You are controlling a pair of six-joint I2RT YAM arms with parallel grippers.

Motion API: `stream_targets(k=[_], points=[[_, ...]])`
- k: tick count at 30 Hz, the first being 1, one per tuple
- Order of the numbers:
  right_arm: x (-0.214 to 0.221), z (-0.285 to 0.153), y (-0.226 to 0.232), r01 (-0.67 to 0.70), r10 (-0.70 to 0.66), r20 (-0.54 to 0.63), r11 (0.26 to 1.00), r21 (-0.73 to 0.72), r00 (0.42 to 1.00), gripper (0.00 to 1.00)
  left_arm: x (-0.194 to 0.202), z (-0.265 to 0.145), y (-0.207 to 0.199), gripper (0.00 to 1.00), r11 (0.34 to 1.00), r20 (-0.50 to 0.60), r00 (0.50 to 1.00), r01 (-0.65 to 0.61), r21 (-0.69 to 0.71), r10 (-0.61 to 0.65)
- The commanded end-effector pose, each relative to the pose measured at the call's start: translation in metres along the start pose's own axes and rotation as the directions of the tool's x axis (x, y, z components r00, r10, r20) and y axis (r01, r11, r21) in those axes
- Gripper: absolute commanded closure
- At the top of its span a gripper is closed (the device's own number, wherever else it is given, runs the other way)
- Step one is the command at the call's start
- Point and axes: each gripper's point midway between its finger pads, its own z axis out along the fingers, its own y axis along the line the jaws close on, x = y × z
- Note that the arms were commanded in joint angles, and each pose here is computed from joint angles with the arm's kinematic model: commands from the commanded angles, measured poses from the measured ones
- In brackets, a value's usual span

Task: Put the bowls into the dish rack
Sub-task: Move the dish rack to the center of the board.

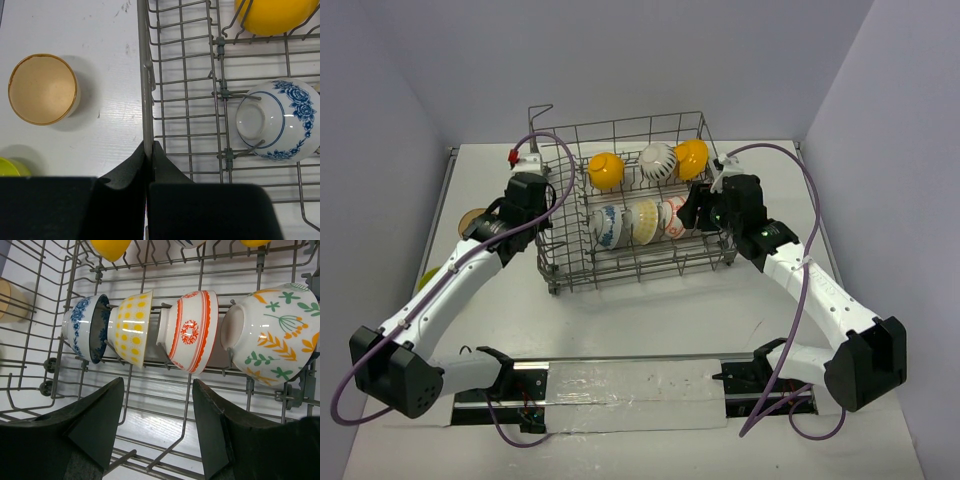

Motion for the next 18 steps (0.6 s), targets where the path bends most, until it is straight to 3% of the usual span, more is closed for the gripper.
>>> stream_targets(k=[1, 18], points=[[-0.031, -0.014, 0.007, 0.016, -0.015, 0.084, 1.000, -0.010, 0.996, 0.35, 0.050, -0.010, -0.011, 1.00, 0.982, -0.201, 0.964, -0.153, 0.114, 0.173], [-0.027, -0.005, 0.000, 0.006, -0.006, 0.062, 1.000, -0.003, 0.998, 0.35, 0.058, -0.010, -0.025, 1.00, 0.930, -0.236, 0.915, -0.268, 0.251, 0.327]])
